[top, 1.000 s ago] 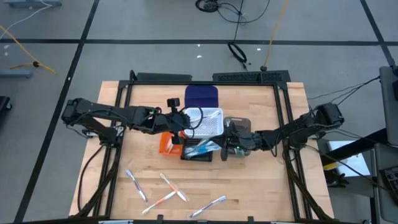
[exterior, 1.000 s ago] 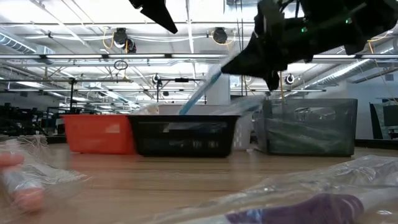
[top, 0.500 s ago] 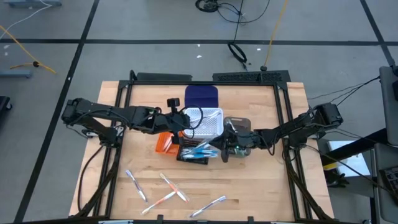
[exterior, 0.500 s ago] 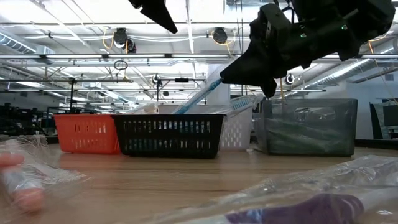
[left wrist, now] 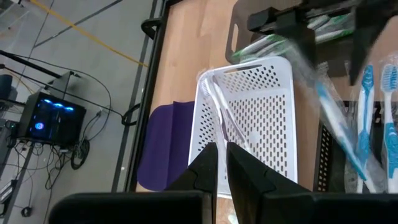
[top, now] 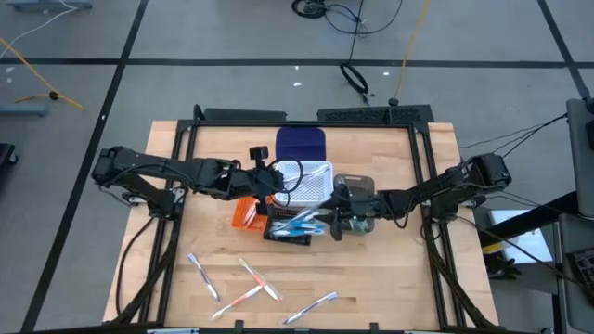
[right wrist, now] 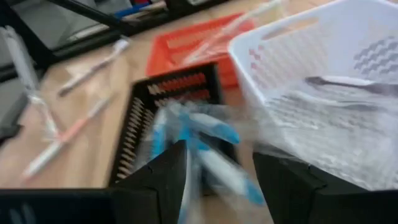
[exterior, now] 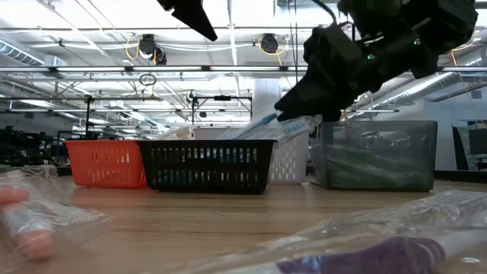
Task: Pick & Place Toothbrushes
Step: Put the blue toothbrush into the black basket, then put the purple toothbrush into the white basket
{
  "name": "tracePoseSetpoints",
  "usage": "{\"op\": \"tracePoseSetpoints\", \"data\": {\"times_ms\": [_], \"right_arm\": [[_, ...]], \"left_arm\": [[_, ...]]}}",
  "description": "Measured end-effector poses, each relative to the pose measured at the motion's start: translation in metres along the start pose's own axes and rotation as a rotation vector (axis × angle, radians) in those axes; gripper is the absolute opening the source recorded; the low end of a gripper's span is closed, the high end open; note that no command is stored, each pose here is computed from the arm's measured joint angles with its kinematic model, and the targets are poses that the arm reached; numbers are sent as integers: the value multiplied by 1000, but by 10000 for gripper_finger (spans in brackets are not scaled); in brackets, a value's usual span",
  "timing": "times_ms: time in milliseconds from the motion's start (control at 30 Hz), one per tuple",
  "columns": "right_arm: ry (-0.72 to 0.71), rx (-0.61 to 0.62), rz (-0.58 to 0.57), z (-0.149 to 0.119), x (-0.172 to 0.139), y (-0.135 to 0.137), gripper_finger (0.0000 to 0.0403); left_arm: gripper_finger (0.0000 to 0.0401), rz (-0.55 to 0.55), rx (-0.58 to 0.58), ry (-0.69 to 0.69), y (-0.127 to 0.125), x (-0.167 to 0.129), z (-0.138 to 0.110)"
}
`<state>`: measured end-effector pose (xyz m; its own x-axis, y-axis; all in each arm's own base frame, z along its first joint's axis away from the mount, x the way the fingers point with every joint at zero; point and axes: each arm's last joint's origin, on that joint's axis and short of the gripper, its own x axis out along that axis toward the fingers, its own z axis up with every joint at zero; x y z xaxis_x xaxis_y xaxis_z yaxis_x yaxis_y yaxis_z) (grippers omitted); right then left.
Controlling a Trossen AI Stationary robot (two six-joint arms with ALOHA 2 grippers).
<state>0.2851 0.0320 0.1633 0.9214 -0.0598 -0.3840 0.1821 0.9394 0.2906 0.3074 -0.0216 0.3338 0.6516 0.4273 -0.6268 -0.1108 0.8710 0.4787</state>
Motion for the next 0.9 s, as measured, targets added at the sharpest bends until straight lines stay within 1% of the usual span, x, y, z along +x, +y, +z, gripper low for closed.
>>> {"op": "tracePoseSetpoints", "data": {"times_ms": [67, 133, 200, 333, 400, 500, 600, 767, 833, 900], "right_arm": [[-11, -17, -4, 5, -3, -2, 175], [-59, -30, 14, 13, -7, 0, 172], [-60, -58, 38, 17, -12, 2, 170], [-139, -97, 89, 32, -28, 12, 169], [-148, -109, 113, 34, -35, 18, 169], [-124, -124, 147, 31, -43, 27, 169], [-135, -132, 177, 29, -46, 37, 169], [-119, -168, 127, 23, -47, 41, 169], [-78, -162, 124, 18, -47, 42, 169], [-25, -156, 145, 12, -45, 44, 169]], "left_arm": [[33, 0, 1, 0, 0, 0, 0], [33, 0, -2, 0, 0, 0, 0], [33, 0, -1, 2, 0, 0, 0], [33, 0, 1, 1, 0, 0, 0], [33, 1, 1, 2, 0, 0, 0], [33, 1, 2, 2, 0, 0, 0], [33, 2, 5, 2, 0, 0, 0], [33, 10, -7, 10, 4, 2, -1], [33, 10, -7, 24, 5, 3, -3], [33, 6, 2, 40, 4, 3, -4]]}}
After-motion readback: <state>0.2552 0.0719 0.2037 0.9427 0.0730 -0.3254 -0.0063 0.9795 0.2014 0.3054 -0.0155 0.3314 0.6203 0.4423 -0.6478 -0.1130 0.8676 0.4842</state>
